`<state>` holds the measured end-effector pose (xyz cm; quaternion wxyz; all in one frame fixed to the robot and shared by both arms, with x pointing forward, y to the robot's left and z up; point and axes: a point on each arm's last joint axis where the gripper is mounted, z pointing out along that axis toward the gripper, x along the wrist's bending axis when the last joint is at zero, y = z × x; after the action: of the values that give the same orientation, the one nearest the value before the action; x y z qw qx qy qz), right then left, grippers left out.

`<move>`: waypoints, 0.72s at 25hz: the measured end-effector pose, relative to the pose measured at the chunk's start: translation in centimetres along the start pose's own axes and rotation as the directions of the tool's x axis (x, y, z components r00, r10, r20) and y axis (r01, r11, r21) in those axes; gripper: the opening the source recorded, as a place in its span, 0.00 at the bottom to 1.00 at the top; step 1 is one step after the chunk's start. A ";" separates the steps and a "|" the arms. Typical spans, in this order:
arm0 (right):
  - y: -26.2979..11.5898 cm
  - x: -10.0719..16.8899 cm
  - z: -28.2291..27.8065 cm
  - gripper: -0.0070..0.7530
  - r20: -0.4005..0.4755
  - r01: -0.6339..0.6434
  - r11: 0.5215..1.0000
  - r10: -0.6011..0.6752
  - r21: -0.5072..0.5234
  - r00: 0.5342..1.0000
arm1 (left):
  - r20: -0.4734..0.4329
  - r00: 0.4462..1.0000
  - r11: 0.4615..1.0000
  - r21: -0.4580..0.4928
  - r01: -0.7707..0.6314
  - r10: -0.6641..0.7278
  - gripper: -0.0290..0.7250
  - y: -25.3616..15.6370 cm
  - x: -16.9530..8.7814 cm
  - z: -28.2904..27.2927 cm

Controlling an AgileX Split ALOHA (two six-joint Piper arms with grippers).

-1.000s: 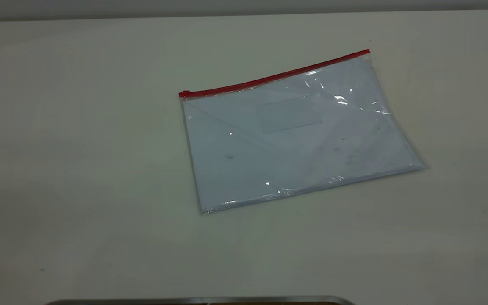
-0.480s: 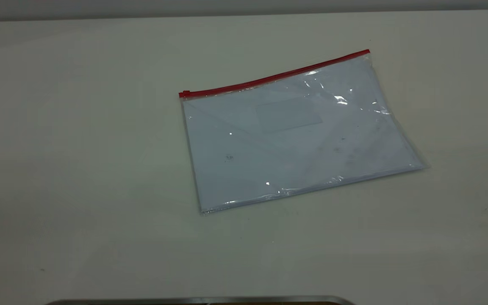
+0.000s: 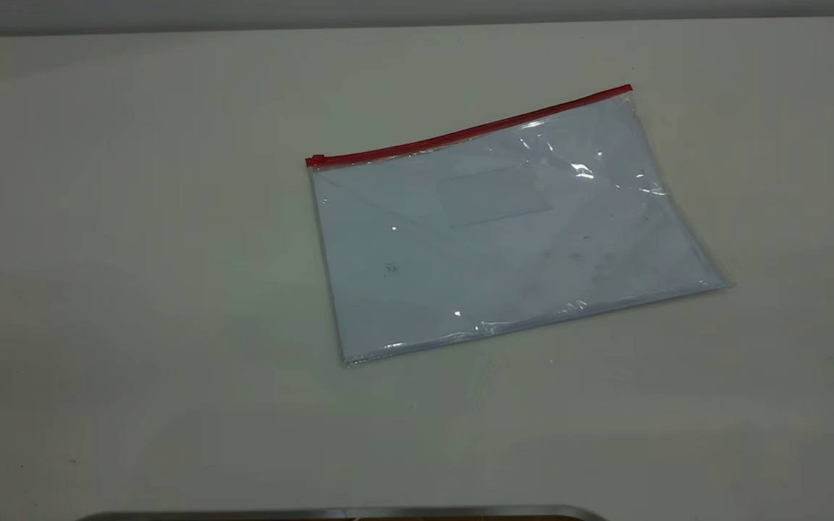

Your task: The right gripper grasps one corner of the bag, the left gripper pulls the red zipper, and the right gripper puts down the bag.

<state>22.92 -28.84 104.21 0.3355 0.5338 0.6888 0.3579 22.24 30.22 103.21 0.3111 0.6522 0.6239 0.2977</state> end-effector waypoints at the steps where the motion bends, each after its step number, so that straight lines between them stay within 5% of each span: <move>1: 0.0 0.0 0.0 0.79 0.000 0.000 1.000 0.000 0.000 1.000 | 0.000 1.000 1.000 0.000 0.000 0.000 0.82 0.0 0.0 0.0; 18: 0.0 0.0 0.0 0.79 0.001 0.000 1.000 0.000 0.000 1.000 | 0.000 1.000 1.000 0.000 -0.007 0.007 0.82 0.0 0.0 0.0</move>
<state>22.92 -28.84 104.21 0.3358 0.5340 0.6887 0.3576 22.24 30.22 103.21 0.3102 0.6542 0.6218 0.2987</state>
